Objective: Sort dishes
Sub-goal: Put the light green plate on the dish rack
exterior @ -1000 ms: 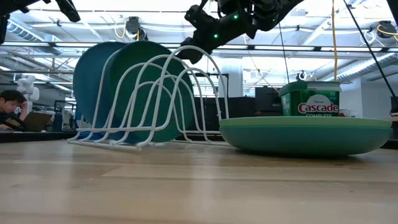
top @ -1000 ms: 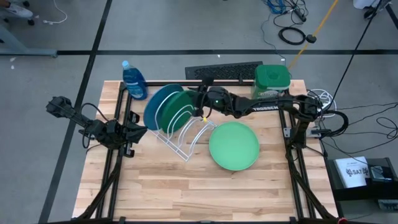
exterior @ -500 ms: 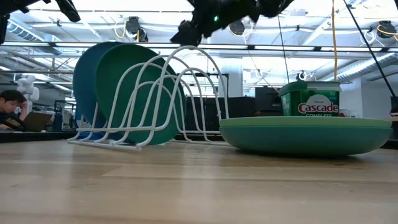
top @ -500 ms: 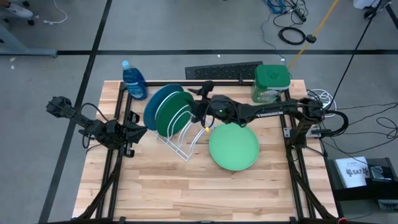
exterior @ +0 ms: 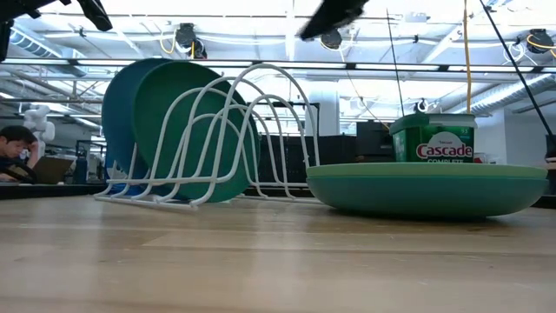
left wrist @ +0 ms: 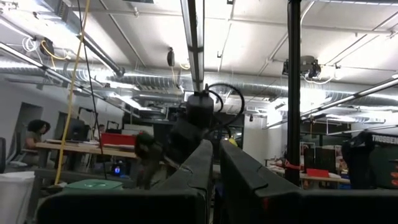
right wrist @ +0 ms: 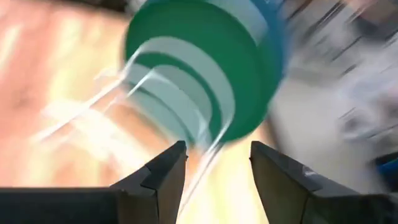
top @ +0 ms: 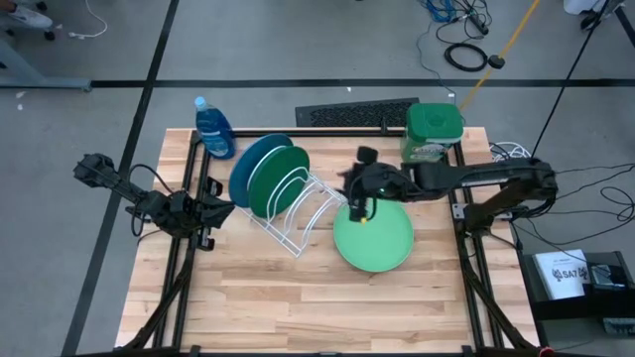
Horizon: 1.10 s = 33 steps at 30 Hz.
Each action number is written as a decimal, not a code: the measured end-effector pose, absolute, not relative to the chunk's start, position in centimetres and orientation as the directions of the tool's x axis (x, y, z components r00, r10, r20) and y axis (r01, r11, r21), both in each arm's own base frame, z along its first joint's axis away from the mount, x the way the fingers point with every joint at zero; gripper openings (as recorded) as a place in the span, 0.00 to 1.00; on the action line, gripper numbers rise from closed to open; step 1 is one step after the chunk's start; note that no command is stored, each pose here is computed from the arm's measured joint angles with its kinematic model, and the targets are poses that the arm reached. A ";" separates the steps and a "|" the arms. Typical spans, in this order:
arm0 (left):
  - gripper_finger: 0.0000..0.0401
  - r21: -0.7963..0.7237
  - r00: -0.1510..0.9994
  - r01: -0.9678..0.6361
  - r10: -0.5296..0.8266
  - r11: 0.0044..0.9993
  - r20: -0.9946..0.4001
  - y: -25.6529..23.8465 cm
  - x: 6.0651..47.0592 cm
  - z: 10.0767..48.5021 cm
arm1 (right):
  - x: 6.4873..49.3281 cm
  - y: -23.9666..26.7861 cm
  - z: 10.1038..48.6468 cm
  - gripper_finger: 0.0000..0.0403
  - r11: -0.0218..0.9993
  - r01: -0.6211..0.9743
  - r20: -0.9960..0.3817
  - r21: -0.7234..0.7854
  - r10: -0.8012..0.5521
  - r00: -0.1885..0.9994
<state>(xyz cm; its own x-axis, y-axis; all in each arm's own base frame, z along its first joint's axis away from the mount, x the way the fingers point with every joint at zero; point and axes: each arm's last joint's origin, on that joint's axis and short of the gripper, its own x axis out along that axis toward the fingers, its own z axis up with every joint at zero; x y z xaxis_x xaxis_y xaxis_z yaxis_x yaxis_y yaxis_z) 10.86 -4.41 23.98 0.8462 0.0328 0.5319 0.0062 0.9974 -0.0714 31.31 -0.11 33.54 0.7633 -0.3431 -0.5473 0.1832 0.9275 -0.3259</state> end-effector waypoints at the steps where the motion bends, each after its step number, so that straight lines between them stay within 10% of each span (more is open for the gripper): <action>1: 0.08 -0.072 0.846 0.006 0.033 0.997 0.532 -4.4 10.9 24.0 | 30.7 0.0 33.3 0.43 0.948 0.173 -0.598 -0.268 -0.305 0.741; 11: 0.08 -0.070 0.850 0.003 0.035 0.998 0.525 -4.4 10.9 23.9 | 28.8 1.5 30.0 0.43 0.986 0.140 -0.861 -0.094 -0.151 0.485; 33: 0.08 -0.070 0.852 0.003 0.034 0.998 0.522 -4.4 10.9 23.9 | 26.0 -8.8 20.8 0.43 0.978 0.210 -0.902 0.001 -0.089 0.423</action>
